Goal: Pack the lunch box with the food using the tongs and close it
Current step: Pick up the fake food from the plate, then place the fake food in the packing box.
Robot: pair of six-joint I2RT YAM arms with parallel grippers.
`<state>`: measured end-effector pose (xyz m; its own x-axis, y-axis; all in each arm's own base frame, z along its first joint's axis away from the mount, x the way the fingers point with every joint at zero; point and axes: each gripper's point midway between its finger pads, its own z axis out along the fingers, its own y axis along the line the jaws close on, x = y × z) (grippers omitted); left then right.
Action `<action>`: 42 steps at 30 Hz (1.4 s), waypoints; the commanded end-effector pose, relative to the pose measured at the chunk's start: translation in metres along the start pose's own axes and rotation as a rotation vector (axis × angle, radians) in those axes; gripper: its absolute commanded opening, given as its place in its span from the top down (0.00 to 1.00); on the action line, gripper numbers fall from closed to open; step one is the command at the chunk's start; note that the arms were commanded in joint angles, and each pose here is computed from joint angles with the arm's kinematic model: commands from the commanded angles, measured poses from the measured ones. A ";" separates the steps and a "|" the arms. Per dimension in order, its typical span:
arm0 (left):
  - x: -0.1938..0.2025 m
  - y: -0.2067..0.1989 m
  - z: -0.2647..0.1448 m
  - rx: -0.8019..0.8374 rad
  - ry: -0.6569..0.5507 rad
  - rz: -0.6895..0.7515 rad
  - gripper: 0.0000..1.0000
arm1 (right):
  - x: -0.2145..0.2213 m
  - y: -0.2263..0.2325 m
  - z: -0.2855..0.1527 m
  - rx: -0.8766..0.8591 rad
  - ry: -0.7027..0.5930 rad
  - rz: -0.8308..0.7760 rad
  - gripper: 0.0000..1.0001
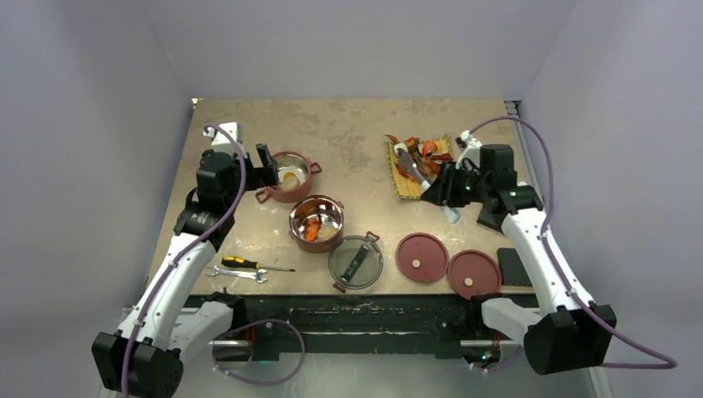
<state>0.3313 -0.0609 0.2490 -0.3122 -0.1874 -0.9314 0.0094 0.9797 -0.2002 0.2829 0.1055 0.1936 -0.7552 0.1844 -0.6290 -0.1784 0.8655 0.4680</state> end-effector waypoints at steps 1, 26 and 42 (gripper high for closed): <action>-0.007 -0.001 0.002 -0.005 -0.024 0.001 0.01 | -0.015 0.067 -0.018 -0.233 -0.056 -0.152 1.00; -0.003 0.001 0.005 -0.017 -0.009 0.005 0.01 | 0.100 0.187 0.029 -0.553 0.312 -0.338 1.00; -0.005 0.000 0.004 -0.009 -0.015 0.003 0.01 | 0.108 0.195 0.046 -0.549 0.348 -0.363 0.71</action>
<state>0.3342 -0.0595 0.2425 -0.3284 -0.1836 -0.9265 -0.0052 0.9813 -0.1926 0.1827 0.3031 0.1586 -0.7841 -0.3400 -0.5192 -0.6166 0.5217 0.5896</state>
